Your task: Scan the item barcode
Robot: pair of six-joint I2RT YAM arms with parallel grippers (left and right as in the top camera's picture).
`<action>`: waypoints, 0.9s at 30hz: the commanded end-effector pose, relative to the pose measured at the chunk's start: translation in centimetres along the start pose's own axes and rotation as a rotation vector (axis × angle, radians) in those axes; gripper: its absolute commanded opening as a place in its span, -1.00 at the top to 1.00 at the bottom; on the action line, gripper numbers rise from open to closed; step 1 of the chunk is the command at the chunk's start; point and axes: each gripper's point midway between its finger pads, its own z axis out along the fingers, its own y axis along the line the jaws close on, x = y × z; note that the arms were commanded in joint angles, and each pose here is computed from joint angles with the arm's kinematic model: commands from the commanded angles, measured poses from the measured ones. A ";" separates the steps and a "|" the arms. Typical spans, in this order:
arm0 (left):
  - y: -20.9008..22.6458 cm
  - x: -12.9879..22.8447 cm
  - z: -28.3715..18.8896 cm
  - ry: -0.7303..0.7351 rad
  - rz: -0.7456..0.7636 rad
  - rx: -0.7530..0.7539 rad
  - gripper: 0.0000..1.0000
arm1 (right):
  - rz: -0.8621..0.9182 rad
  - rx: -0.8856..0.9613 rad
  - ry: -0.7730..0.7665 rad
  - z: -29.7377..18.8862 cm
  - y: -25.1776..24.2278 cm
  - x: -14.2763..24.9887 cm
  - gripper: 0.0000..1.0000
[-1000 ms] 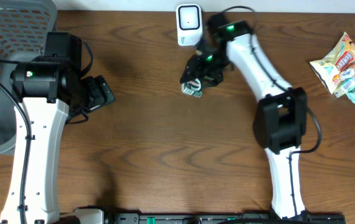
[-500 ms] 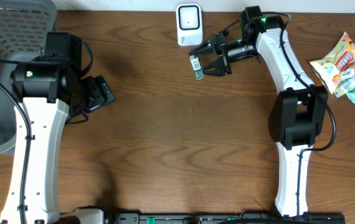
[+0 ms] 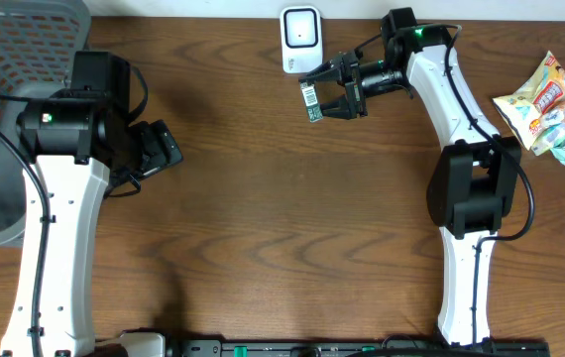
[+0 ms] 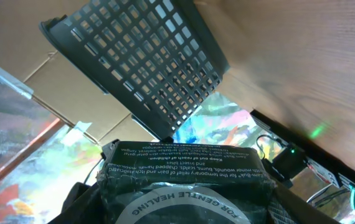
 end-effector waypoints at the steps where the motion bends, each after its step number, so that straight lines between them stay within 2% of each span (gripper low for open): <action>1: 0.1 0.0 0.1 0.006 -0.009 -0.011 -0.96 | 0.000 -0.016 0.009 -0.1 0.5 0.2 -0.01; 27: 0.2 0.0 0.1 0.006 -0.009 -0.011 -0.95 | -0.007 0.009 -0.020 -0.1 0.2 -0.4 -0.01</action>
